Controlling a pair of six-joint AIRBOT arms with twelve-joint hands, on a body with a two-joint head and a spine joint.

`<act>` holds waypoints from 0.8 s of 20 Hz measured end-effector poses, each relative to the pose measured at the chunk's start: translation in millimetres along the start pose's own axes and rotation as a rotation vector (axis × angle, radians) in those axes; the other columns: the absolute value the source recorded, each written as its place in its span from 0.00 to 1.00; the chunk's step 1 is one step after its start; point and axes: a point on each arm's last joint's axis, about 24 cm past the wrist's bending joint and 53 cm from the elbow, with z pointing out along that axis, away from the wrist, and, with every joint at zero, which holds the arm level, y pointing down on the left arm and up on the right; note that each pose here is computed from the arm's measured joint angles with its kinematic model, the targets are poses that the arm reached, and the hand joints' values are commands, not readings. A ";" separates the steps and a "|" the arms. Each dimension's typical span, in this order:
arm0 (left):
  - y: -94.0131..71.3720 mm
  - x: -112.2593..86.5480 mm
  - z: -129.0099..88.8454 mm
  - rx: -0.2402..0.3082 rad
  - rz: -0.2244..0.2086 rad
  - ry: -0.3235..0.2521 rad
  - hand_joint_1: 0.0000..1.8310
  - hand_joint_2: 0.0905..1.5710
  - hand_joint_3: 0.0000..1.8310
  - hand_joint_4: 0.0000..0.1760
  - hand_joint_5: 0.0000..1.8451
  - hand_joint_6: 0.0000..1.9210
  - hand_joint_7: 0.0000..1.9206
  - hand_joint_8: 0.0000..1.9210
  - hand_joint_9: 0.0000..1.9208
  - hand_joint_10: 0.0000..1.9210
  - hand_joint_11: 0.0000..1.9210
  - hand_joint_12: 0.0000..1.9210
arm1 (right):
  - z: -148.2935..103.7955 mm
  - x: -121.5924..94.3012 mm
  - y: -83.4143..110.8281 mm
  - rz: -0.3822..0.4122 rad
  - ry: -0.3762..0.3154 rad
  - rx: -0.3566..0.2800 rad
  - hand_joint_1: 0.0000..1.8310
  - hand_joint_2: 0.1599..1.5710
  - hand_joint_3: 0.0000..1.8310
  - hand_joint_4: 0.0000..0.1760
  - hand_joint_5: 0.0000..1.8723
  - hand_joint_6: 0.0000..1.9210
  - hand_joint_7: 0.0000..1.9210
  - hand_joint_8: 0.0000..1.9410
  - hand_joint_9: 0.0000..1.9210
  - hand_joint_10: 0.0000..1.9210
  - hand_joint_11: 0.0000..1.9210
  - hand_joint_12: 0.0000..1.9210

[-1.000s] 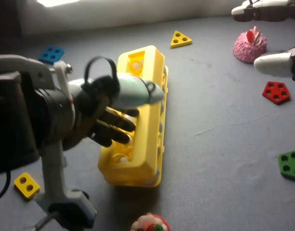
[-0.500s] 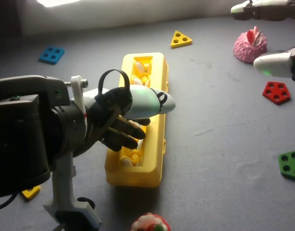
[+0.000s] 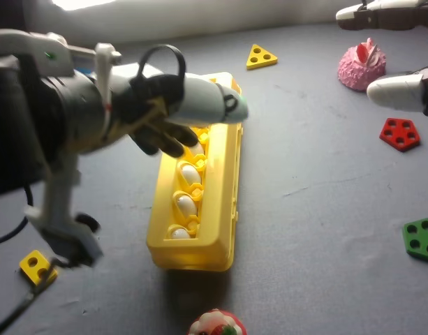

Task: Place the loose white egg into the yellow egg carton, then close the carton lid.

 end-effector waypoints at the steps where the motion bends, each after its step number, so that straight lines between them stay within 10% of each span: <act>1: -5.1 -10.6 0.2 0.015 0.040 -0.015 0.12 0.78 0.00 0.00 0.27 0.00 0.31 0.00 0.30 0.07 0.00 0.74 | 0.0 -0.3 0.2 0.000 -0.001 -0.001 0.20 0.75 0.00 0.00 0.20 0.03 0.22 0.01 0.10 0.32 0.00 0.75; 6: -28.6 -42.7 6.2 0.105 0.315 -0.034 0.12 0.79 0.00 0.00 0.34 0.01 0.39 0.04 0.32 0.17 0.02 0.75 | 0.0 0.5 1.1 -0.003 0.000 -0.002 0.20 0.74 0.00 0.00 0.25 0.07 0.34 0.04 0.17 0.47 0.00 0.84; 9: -42.6 -40.2 6.6 0.163 0.517 0.003 0.14 0.79 0.00 0.00 0.48 0.10 0.34 0.48 0.27 0.65 0.15 0.82 | 0.0 -0.8 2.0 -0.004 -0.005 -0.006 0.19 0.73 0.00 0.00 0.33 0.57 0.36 0.54 0.24 0.79 0.15 1.00; 12: -65.3 -51.4 3.6 0.248 0.622 -0.040 0.14 0.79 0.00 0.00 0.44 0.19 0.33 0.53 0.27 0.67 0.15 0.83 | 0.0 -0.9 2.1 -0.007 -0.006 -0.006 0.19 0.73 0.00 0.00 0.33 0.58 0.36 0.55 0.24 0.79 0.16 1.00; 13: -75.0 -57.0 -0.9 0.281 0.678 -0.082 0.12 0.79 0.00 0.00 0.44 0.44 0.37 0.66 0.31 0.78 0.19 0.93 | 0.0 -0.8 2.0 -0.007 -0.005 -0.006 0.13 0.76 0.01 0.00 0.40 0.54 0.45 0.67 0.36 0.89 0.28 1.00; 14: -84.3 -58.1 -5.1 0.310 0.718 -0.108 0.12 0.80 0.00 0.00 0.39 0.84 0.44 0.92 0.43 0.99 0.37 1.00 | 0.0 -1.2 2.3 -0.009 -0.007 -0.007 0.12 0.76 0.00 0.00 0.54 0.82 0.60 0.87 0.57 0.99 0.54 1.00; 16: -92.7 -56.8 -8.9 0.345 0.745 -0.119 0.11 0.80 0.00 0.00 0.43 0.91 0.51 0.98 0.52 1.00 0.47 1.00 | -0.1 -1.5 3.9 -0.009 -0.010 -0.012 0.12 0.77 0.00 0.00 0.53 0.88 0.62 0.93 0.61 1.00 0.61 1.00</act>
